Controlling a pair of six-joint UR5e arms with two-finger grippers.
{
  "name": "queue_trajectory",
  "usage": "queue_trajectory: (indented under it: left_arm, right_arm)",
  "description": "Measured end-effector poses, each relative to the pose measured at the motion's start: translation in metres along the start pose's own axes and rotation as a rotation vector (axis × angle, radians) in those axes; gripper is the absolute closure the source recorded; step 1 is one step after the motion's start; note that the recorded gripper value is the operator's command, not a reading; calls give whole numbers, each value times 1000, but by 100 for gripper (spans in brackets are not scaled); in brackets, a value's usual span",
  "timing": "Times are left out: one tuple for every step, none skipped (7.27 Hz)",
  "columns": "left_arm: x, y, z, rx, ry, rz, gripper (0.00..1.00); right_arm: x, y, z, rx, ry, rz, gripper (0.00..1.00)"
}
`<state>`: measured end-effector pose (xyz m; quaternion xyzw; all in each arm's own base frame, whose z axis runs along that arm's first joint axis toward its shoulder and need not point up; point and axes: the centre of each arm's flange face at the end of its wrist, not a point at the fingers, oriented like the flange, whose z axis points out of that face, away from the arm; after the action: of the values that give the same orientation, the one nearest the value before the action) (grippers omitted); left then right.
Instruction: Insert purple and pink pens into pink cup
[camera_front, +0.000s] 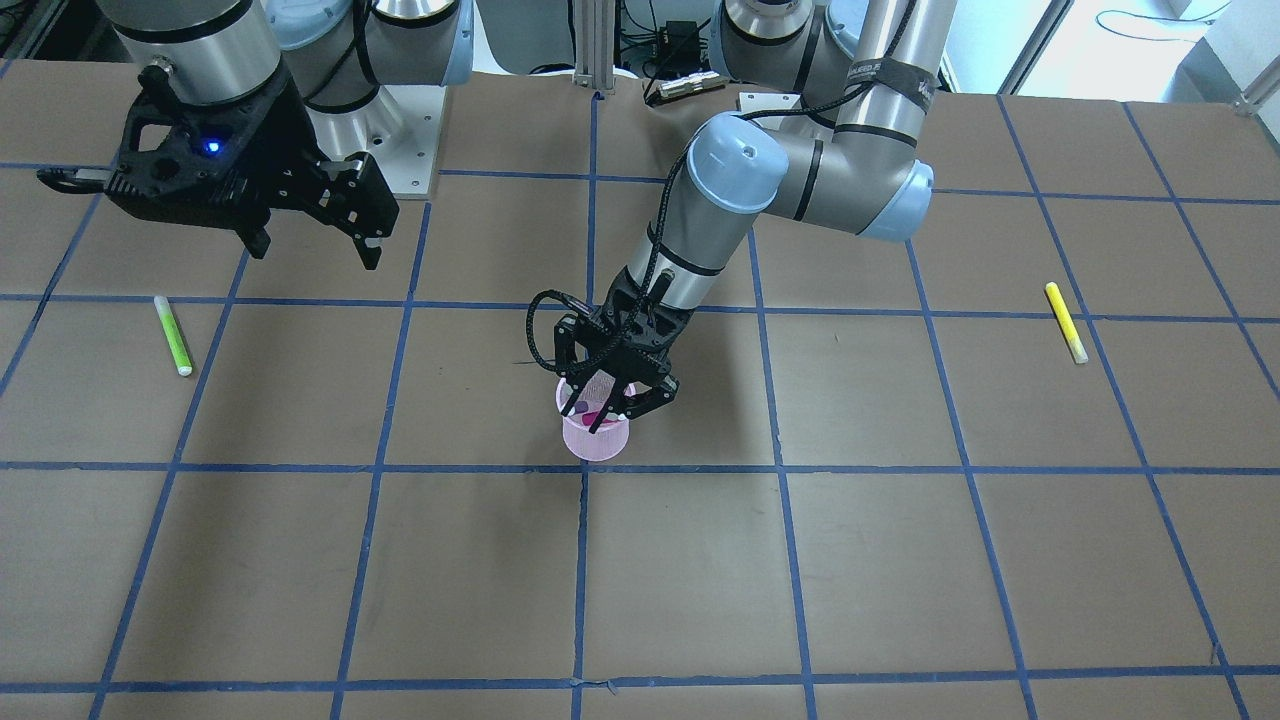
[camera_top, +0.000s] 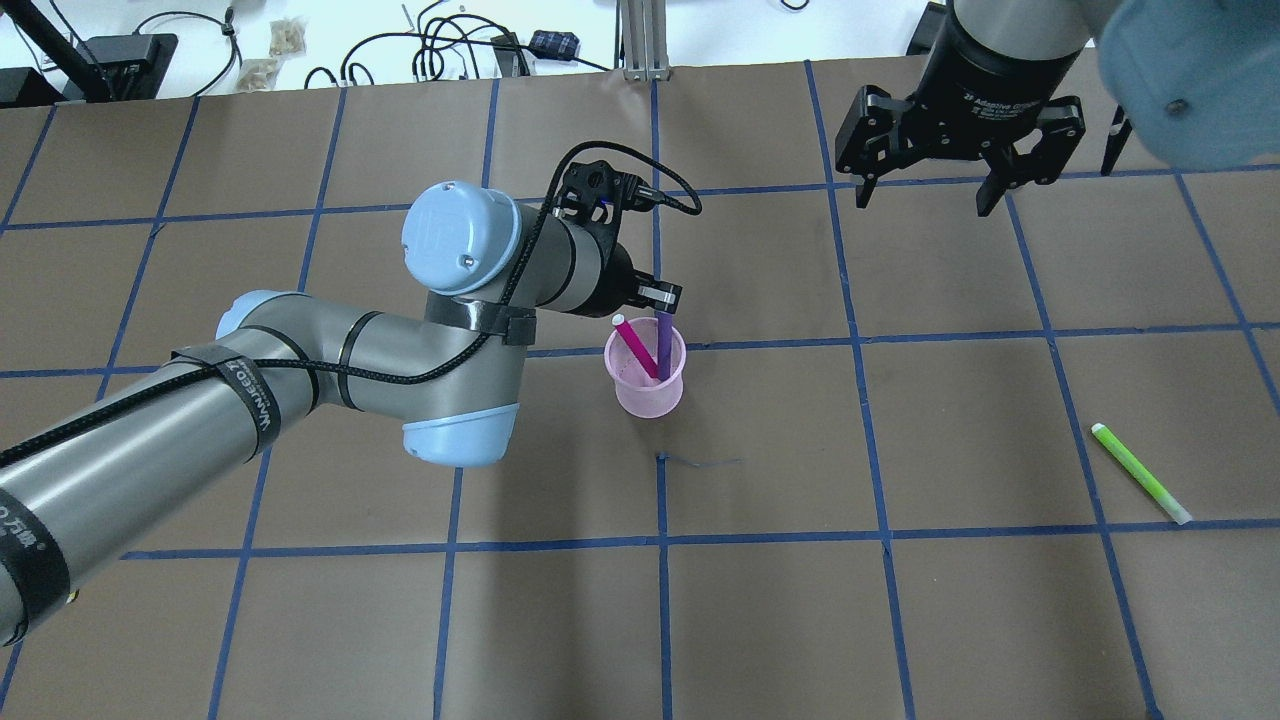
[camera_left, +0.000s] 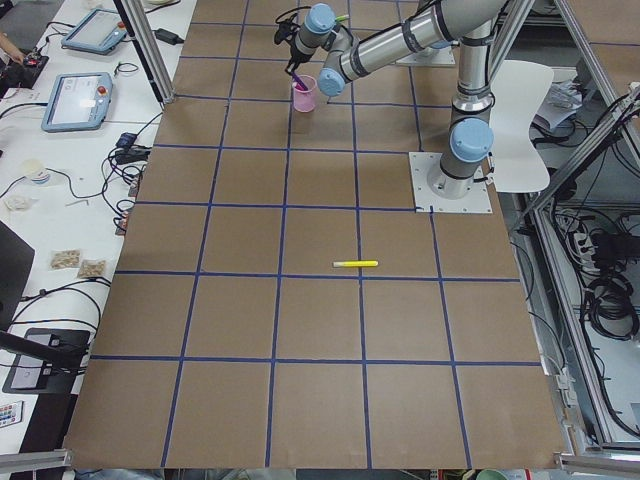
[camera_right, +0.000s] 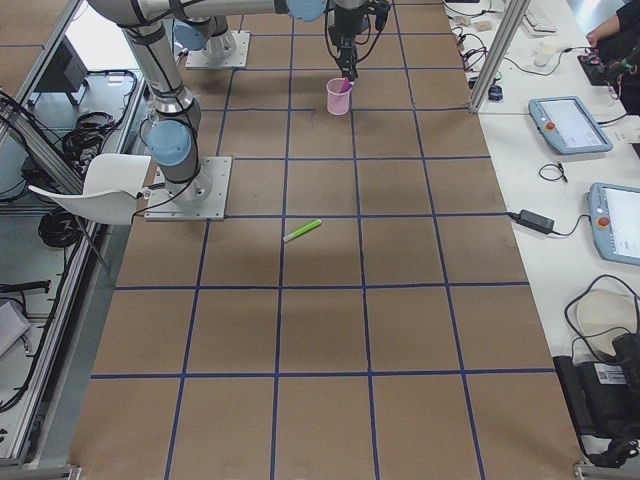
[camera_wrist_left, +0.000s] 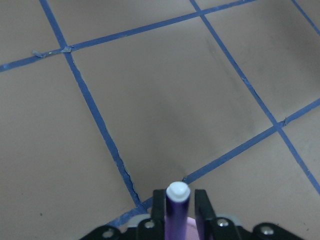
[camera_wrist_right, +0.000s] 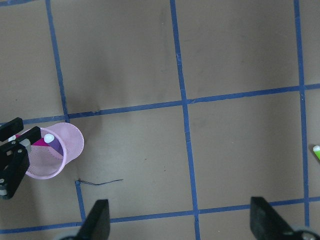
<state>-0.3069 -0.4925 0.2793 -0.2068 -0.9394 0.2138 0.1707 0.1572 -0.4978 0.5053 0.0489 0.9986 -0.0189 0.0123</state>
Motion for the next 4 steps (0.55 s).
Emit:
queue_trajectory:
  left_arm:
    - [-1, -1, -1, 2, -10, -1, 19]
    - [-1, -5, -5, 9, -17, -2, 19]
    - [-4, -15, -14, 1, -30, -10, 15]
    - [-10, -32, -29, -45, -56, -32, 14]
  right_arm:
    - [0, -1, 0, -1, -10, -17, 0]
    - [1, -1, 0, -1, -13, -20, 0]
    - [1, -1, 0, -1, -14, -22, 0]
    - [2, -1, 0, 0, -14, -25, 0]
